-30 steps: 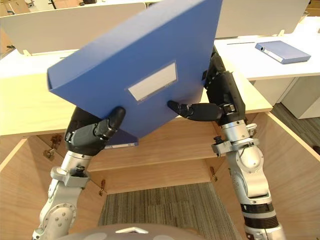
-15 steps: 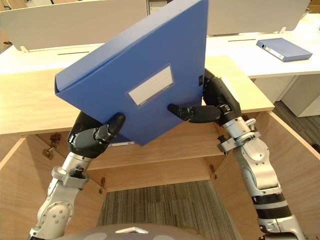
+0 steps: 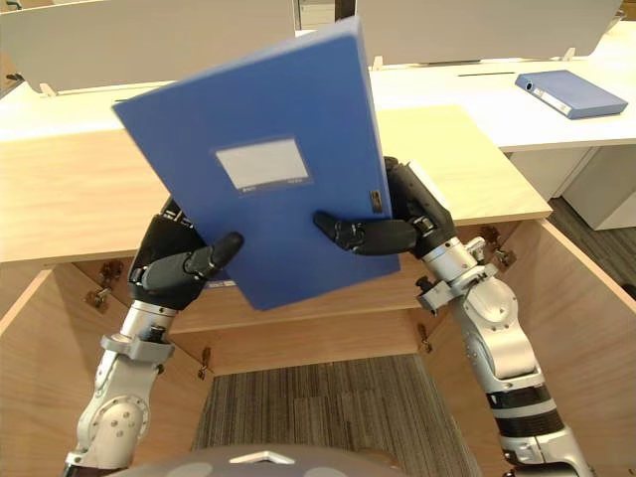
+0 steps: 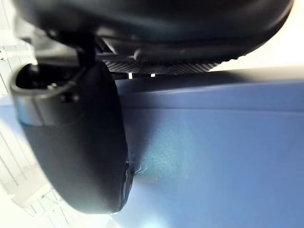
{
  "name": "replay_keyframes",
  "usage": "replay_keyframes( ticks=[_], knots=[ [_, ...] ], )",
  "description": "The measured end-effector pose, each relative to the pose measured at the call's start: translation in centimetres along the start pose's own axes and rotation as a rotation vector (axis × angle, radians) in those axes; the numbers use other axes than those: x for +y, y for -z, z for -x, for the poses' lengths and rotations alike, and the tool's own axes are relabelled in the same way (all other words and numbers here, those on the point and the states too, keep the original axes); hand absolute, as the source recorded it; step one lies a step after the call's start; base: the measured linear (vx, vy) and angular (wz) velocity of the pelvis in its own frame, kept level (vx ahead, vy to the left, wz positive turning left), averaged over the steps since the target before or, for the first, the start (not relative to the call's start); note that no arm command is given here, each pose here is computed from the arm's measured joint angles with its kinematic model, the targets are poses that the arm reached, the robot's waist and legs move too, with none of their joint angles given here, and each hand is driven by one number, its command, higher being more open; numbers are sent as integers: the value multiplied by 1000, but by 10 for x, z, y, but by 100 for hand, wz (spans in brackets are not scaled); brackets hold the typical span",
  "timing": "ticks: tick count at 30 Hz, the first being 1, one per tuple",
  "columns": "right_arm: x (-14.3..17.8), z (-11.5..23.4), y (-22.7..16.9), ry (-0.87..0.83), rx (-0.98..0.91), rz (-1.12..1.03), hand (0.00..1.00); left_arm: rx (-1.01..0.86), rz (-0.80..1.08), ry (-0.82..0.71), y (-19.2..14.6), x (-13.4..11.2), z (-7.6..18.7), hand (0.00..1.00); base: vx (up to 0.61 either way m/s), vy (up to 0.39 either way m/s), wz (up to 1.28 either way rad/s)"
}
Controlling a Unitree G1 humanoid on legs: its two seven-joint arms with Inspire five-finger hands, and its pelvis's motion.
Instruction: Walk over to the cabinet, pick up the folder, carry it to the office cabinet, place the folder inside the office cabinet, then close the office cabinet door
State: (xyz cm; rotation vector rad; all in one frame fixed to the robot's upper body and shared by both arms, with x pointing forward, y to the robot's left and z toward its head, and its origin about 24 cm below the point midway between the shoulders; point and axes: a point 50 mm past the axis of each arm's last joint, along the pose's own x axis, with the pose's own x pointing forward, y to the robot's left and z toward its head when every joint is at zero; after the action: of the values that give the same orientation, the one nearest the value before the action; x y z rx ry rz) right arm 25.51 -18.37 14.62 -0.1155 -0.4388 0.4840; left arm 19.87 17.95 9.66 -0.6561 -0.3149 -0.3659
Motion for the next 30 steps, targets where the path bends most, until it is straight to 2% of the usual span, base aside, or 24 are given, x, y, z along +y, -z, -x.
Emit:
replay_keyframes(
  ticks=[6,11,17,20,24,30],
  knots=[
    [6,-5,-8,129,-88,-35,0,-47,-51,-73,2,-2,0,100,12,-12,7],
    [9,-3,-29,214,-214,-70,0,-212,-153,-196,-21,-4,2,100,24,-19,6],
    [15,11,-32,314,-259,-123,0,-397,-317,-455,-47,6,27,100,15,-17,10],
    [16,17,-31,347,-253,-131,0,-378,-338,-582,-46,13,46,100,11,-18,6],
    [15,23,-31,382,-254,-137,0,-312,-377,-661,-38,19,62,100,17,-19,6],
    [19,26,-37,364,-274,-139,0,-140,-367,-775,-7,41,80,100,13,-20,8]
  ],
)
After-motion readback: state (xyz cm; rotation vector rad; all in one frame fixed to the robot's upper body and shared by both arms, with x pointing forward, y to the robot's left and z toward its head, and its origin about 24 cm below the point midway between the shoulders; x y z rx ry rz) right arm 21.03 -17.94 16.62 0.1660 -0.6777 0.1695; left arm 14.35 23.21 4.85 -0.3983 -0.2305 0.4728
